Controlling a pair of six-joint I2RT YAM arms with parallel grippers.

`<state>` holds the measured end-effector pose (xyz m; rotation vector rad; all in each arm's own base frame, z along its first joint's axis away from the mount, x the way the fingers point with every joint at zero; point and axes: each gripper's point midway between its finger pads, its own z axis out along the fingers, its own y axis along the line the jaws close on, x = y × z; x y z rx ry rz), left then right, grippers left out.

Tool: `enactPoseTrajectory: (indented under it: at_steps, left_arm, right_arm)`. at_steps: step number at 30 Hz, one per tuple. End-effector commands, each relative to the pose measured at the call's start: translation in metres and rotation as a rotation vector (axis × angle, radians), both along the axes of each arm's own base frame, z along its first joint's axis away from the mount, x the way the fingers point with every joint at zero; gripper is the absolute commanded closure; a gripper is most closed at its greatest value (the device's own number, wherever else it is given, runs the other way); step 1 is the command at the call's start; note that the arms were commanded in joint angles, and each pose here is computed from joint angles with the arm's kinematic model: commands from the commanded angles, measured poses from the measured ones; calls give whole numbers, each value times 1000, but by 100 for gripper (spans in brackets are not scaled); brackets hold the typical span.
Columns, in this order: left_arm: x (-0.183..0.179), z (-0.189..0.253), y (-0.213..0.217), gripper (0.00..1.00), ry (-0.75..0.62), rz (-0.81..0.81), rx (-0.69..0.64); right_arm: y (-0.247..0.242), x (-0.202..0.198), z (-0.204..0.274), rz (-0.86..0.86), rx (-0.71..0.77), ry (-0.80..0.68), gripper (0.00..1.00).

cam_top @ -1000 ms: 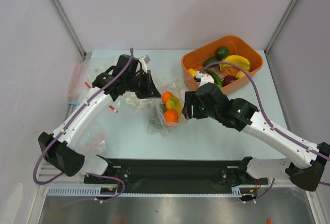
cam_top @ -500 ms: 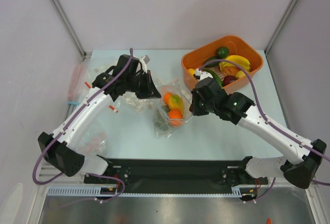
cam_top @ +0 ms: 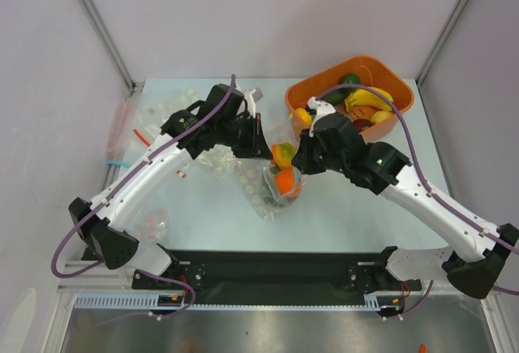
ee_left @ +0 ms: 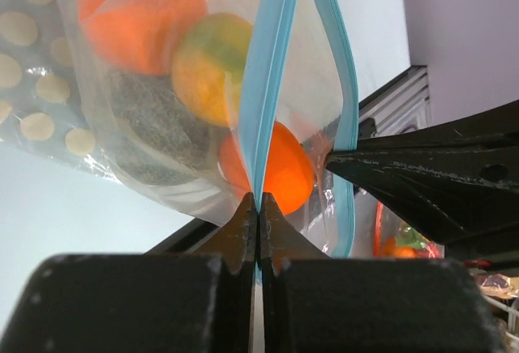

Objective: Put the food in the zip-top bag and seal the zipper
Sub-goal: Adjust the zipper food storage bag at the center of the board.

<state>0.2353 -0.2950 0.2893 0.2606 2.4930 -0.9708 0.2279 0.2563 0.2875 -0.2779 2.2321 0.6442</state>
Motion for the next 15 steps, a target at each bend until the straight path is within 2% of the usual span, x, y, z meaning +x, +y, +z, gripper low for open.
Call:
enactPoseTrajectory:
  at_steps: [1,4,13,15]
  left_arm:
    - [0,-16,-12,100,29,-50,-21]
    - [4,-19,-16,100,2,-65,-28]
    - [7,-31,-25,99,6,-128,-20]
    - [6,-33,-25,96,-4,-146,-26]
  right_arm:
    - [18,3,-1,43,48,-8,100]
    - [21,9,5,54,83,-30,100]
    - [42,17,-9,103,218,60,100]
    - [44,18,-13,110,235,71,100]
